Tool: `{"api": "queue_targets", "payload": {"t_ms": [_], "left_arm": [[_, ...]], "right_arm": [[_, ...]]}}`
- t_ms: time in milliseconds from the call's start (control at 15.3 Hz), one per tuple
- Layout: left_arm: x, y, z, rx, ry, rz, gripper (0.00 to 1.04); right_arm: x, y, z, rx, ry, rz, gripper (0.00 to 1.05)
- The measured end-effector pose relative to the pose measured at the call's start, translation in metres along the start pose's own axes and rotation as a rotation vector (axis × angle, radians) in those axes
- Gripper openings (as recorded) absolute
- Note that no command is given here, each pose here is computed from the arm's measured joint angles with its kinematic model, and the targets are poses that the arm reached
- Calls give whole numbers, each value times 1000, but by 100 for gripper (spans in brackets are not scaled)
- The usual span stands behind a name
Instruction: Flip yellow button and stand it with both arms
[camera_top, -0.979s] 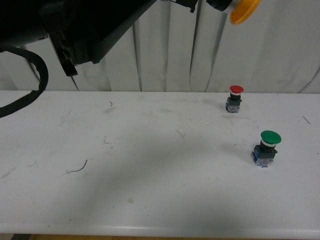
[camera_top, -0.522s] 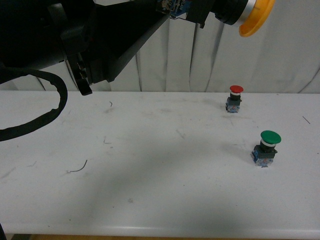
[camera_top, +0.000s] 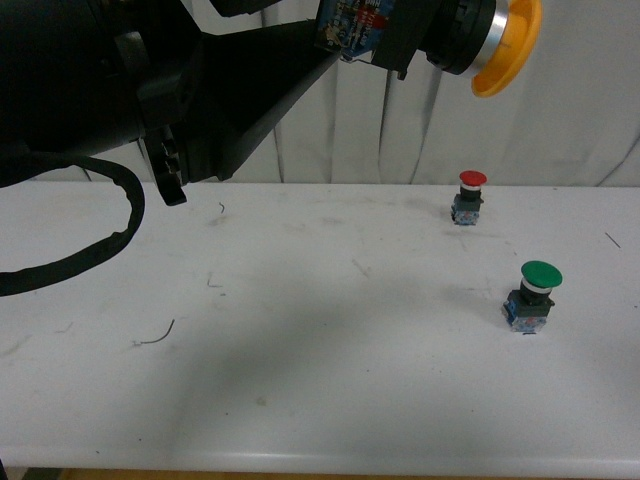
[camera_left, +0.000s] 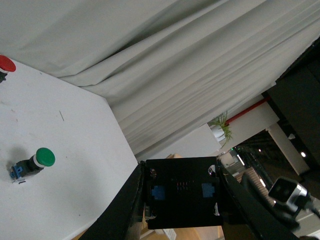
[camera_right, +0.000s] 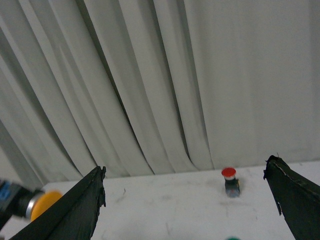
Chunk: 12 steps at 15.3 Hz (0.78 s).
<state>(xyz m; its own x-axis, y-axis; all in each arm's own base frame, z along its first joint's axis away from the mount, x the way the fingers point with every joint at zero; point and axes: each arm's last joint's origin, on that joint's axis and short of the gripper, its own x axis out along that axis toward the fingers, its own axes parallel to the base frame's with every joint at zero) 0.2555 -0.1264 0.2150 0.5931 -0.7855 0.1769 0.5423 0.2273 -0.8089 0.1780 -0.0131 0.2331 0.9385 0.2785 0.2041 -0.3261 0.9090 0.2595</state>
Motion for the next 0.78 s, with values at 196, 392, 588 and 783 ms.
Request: {"api": "queue_targets", "payload": {"t_ms": [196, 392, 588, 783], "left_arm": [[0, 0, 0, 1, 0, 3, 35], [-2, -4, 4, 15, -13, -5, 35], [-2, -5, 4, 27, -17, -10, 35], [-1, -6, 3, 30, -16, -17, 35]], "right_arm": [[43, -4, 4, 23, 21, 28, 98], [52, 0, 4, 26, 14, 71, 98], [46, 12, 0, 125, -24, 227, 98], [35, 32, -25, 418, 66, 404, 98]]}}
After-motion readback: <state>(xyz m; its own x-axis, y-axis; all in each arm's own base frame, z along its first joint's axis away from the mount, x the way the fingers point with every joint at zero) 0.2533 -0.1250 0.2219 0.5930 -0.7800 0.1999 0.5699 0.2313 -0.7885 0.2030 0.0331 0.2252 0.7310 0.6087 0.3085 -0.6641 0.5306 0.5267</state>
